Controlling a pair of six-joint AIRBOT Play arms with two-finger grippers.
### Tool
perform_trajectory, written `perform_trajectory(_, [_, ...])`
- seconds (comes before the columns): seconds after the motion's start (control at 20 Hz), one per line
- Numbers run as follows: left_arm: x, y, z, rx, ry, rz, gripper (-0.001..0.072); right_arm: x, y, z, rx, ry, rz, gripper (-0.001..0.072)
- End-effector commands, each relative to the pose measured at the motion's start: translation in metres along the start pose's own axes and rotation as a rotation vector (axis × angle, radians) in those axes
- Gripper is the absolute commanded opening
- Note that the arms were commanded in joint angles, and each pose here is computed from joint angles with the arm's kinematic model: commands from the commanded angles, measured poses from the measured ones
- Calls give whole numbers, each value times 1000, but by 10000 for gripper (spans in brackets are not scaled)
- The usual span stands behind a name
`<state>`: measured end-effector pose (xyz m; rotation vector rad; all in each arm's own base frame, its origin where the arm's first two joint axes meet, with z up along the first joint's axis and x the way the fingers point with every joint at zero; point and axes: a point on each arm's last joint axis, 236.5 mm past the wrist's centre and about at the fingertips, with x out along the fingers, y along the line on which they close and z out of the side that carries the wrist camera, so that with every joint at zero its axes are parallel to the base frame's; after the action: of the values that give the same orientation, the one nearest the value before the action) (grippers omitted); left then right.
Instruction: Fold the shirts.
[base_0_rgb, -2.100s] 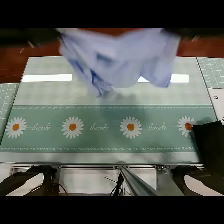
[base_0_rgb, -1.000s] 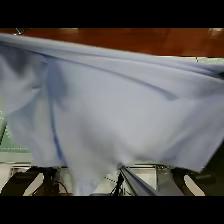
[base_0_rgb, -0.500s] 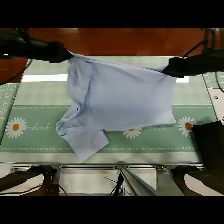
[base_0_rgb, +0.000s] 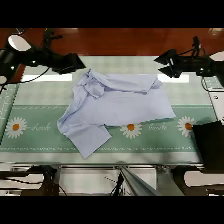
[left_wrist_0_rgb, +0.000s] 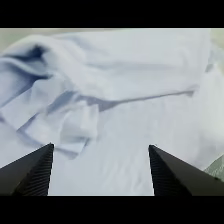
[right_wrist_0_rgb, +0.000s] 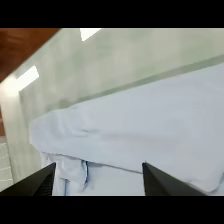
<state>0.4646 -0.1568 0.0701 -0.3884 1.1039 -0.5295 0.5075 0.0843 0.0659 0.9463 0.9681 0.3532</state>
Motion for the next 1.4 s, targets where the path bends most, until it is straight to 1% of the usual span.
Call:
perform_trajectory(0.0, [-37,38,-49,-101,196,12,702,-61,-9,4,31,69,72,620])
perform_trajectory(0.05, [-50,50,-58,-143,201,19,701,-88,-22,2,-8,74,21,620])
perform_trajectory(0.1, [-62,62,-70,-191,192,30,701,-114,-39,-2,-55,73,-68,620])
perform_trajectory(0.2, [-77,84,-107,-253,182,55,701,-166,-83,-11,-145,39,-318,620])
perform_trajectory(0.25, [-82,96,-130,-282,187,76,701,-188,-103,-19,-154,8,-424,620])
perform_trajectory(0.3, [-86,108,-156,-324,191,99,701,-200,-117,-25,-126,-46,-470,620])
perform_trajectory(0.4, [-88,129,-200,-445,164,129,700,-194,-126,-49,-40,-132,-434,619])
perform_trajectory(0.5, [-81,146,-242,-597,148,146,699,-163,-123,-94,13,-105,-330,619])
perform_trajectory(0.6, [-69,148,-274,-672,152,133,698,-136,-120,-134,16,-34,-265,619])
perform_trajectory(0.75, [-55,138,-291,-679,160,80,698,-114,-122,-173,12,70,-254,619])
perform_trajectory(0.85, [-51,133,-289,-663,147,46,698,-106,-116,-181,-11,97,-243,619])
perform_trajectory(0.9, [-50,133,-287,-650,135,39,699,-102,-110,-182,-19,99,-229,619])
perform_trajectory(1.05, [-46,146,-272,-605,58,74,697,-93,-101,-181,-36,89,-212,619])
perform_trajectory(1.1, [-43,144,-267,-596,43,59,696,-91,-99,-181,-33,86,-213,619])
perform_trajectory(1.2, [-35,131,-262,-527,49,14,696,-88,-97,-179,-22,72,-210,619])
perform_trajectory(1.35, [-18,122,-267,-479,102,0,696,-86,-89,-173,5,45,-174,619])
